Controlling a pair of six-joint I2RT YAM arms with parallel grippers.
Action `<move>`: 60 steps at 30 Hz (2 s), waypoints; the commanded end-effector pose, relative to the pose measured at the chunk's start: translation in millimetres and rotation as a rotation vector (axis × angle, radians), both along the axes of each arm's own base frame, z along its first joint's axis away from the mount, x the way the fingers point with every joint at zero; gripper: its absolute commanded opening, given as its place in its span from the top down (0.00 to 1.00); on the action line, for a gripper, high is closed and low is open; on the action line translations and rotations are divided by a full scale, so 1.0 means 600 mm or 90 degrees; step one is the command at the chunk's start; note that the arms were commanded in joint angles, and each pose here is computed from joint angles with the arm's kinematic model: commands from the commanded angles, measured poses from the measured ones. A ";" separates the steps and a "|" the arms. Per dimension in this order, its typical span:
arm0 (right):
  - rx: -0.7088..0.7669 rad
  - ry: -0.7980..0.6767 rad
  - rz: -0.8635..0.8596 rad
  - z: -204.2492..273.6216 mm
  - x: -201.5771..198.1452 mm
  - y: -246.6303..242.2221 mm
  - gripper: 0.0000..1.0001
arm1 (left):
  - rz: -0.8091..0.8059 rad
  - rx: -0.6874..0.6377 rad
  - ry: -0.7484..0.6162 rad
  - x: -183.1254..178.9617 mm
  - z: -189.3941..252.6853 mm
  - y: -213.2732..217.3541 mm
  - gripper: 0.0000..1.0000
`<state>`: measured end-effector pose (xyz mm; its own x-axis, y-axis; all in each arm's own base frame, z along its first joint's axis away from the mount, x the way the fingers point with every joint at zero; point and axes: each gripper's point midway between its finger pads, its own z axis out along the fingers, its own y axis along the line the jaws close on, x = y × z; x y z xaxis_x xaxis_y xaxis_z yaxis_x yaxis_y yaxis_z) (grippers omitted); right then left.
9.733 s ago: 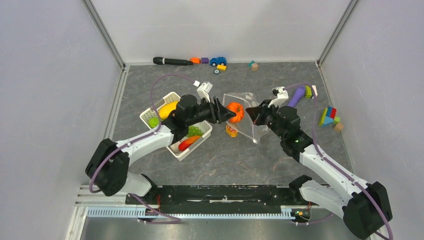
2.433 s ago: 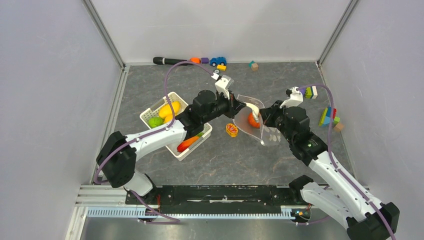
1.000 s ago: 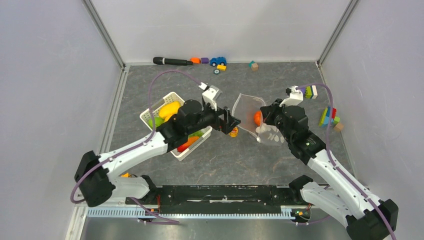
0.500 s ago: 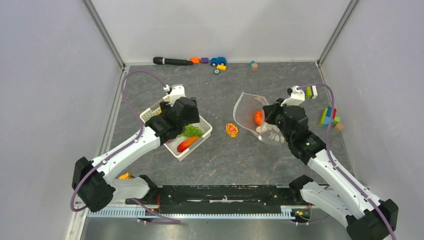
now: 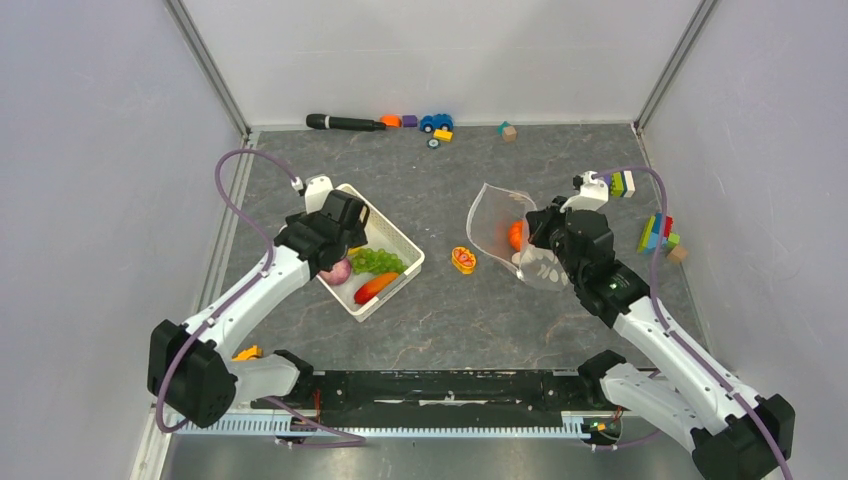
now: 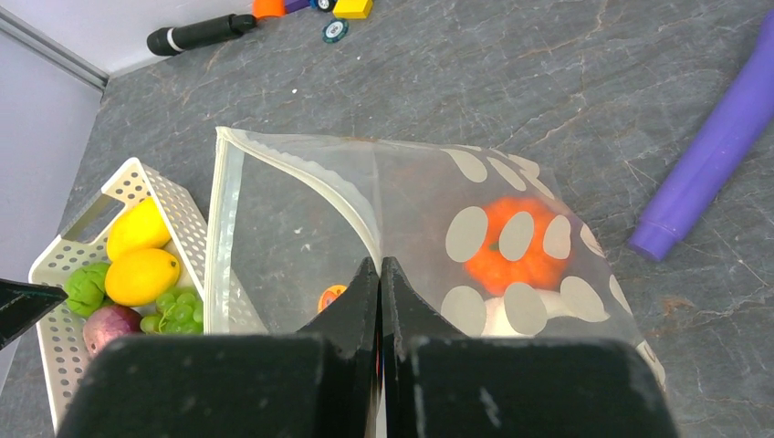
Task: Place the food in the zip-top bag and seal the zipper
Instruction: Pick up the fake vegetable from the bin.
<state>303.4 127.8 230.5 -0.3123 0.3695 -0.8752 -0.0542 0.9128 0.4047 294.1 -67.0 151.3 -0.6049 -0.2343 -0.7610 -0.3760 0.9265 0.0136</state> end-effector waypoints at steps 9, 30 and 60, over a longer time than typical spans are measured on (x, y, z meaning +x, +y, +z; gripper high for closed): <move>0.017 -0.039 0.005 0.032 0.012 0.009 1.00 | 0.006 -0.007 0.056 0.005 -0.067 0.007 0.02; 0.003 -0.050 -0.035 0.035 0.013 -0.014 1.00 | 0.024 0.019 0.140 0.003 -0.128 0.017 0.09; -0.002 -0.061 -0.054 0.044 0.009 -0.027 1.00 | 0.007 -0.073 0.180 0.007 -0.174 -0.024 0.45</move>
<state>307.4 115.9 236.3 -0.2631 0.3675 -0.8920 -0.0095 0.9236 0.3833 289.8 -71.8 43.6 -0.8133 -0.2640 -0.5185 -0.3570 0.9301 0.0864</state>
